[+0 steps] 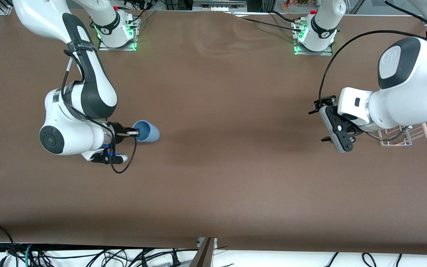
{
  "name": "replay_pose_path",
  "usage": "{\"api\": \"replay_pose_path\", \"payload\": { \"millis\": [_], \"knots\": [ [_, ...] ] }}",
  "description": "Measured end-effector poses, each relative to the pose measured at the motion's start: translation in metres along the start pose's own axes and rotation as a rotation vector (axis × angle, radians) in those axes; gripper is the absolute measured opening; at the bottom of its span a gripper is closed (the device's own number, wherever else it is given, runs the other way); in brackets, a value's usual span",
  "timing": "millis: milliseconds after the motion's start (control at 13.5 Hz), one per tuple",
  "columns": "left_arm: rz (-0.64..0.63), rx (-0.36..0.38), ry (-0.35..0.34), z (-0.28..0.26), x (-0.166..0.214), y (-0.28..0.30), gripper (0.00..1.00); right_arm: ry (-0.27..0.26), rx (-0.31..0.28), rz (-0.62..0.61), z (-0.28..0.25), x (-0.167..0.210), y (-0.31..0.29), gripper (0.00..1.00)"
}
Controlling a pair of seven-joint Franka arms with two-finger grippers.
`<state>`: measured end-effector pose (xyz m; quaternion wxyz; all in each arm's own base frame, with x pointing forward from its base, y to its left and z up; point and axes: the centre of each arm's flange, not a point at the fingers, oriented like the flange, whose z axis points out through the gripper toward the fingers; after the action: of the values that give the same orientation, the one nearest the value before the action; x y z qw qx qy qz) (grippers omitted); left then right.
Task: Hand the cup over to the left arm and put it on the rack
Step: 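Lift the cup with the right gripper while the left gripper approaches, then close the left gripper on the cup's rim beside the right gripper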
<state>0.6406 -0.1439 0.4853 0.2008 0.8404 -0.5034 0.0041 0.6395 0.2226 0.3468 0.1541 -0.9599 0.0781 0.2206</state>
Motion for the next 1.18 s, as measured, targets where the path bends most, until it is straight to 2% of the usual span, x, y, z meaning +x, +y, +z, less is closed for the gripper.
{"api": "replay_pose_path", "payload": {
  "millis": [148,222,443,665,887,1182],
  "knots": [
    [0.052,-0.031,0.033,0.01,0.0,-0.006,1.0,-0.089,0.152,0.135,0.008,-0.021,-0.048,0.05],
    [0.083,-0.029,0.042,0.013,0.001,-0.008,1.0,-0.128,0.208,0.2,0.007,-0.033,-0.075,0.05],
    [0.174,-0.02,0.071,0.027,0.011,-0.005,1.0,-0.218,0.324,0.365,-0.003,-0.072,-0.149,0.05],
    [0.224,-0.028,0.096,0.039,0.031,0.012,1.0,-0.32,0.398,0.479,0.001,-0.097,-0.19,0.05],
    [0.279,-0.039,0.108,0.047,0.056,0.036,1.0,-0.381,0.475,0.594,0.006,-0.115,-0.224,0.05],
    [0.318,-0.052,0.111,0.051,0.071,0.055,1.0,-0.414,0.513,0.698,-0.006,-0.131,-0.246,0.05]
  ]
}}
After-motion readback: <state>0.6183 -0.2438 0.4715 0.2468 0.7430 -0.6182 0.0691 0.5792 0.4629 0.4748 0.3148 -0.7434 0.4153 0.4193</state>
